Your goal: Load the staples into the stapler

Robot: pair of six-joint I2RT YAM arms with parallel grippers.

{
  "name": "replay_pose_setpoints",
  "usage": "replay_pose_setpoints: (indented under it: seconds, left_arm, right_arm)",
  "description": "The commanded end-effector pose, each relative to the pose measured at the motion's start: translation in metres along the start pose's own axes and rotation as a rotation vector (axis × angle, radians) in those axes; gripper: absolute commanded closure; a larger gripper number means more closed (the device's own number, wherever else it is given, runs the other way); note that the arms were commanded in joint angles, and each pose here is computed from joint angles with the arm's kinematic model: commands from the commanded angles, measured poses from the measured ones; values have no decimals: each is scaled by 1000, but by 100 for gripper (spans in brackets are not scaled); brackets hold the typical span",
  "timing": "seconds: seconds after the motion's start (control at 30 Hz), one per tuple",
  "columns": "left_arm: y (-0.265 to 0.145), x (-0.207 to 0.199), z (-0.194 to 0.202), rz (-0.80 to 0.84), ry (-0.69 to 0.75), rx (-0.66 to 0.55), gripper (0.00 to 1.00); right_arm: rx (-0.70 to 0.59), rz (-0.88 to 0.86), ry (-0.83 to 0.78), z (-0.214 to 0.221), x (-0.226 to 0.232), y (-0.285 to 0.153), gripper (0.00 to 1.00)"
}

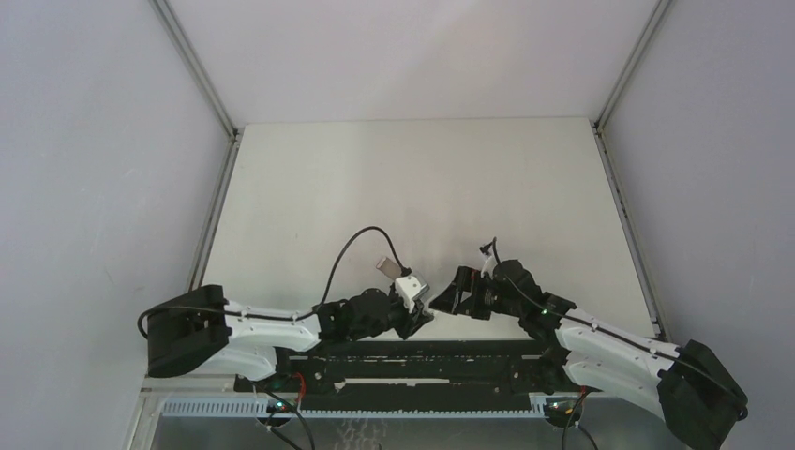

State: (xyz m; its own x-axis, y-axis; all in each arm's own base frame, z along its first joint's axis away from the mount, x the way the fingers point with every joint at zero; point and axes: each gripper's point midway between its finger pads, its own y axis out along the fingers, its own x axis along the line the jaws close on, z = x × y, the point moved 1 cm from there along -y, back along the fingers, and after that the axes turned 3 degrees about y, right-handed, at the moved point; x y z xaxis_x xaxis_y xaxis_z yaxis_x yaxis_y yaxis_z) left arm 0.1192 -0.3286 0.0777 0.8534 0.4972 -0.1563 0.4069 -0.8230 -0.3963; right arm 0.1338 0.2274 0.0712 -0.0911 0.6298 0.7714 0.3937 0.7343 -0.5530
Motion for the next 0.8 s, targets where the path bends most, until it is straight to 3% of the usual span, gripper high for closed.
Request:
replay_pose_setpoints:
  seconds: [0.0, 0.17, 0.23, 0.33, 0.4, 0.43, 0.63, 0.73, 0.77]
  left_arm:
    - [-6, -11, -28, 47, -39, -114, 100]
    - [-10, -12, -32, 56, -46, -130, 100]
    - [-11, -13, -34, 61, -47, -138, 100]
    - [-12, -15, -37, 69, -45, -147, 100]
    - [-13, -16, -39, 72, -42, -152, 100]
    - [-14, -16, -40, 72, -40, -156, 100]
    - [-14, -12, -37, 54, -36, -151, 100]
    - [-10, 0, -26, -20, -37, -108, 100]
    - [-9, 6, -21, -52, -35, -85, 100]
  right_arm:
    - [-38, -138, 23, -8, 37, 1, 6]
    - [-48, -161, 27, -11, 44, -2, 7]
    - [-48, -166, 27, -11, 46, -2, 16]
    - [-47, -174, 30, -11, 48, -3, 51]
    - [-51, -172, 33, -11, 48, -4, 90]
    - [-56, -168, 37, -12, 47, -4, 100]
    - [-74, -151, 15, -16, 45, -4, 97]
    - [-99, -89, -16, -23, 34, -5, 35]
    - [-114, -65, -27, -27, 30, -7, 25]
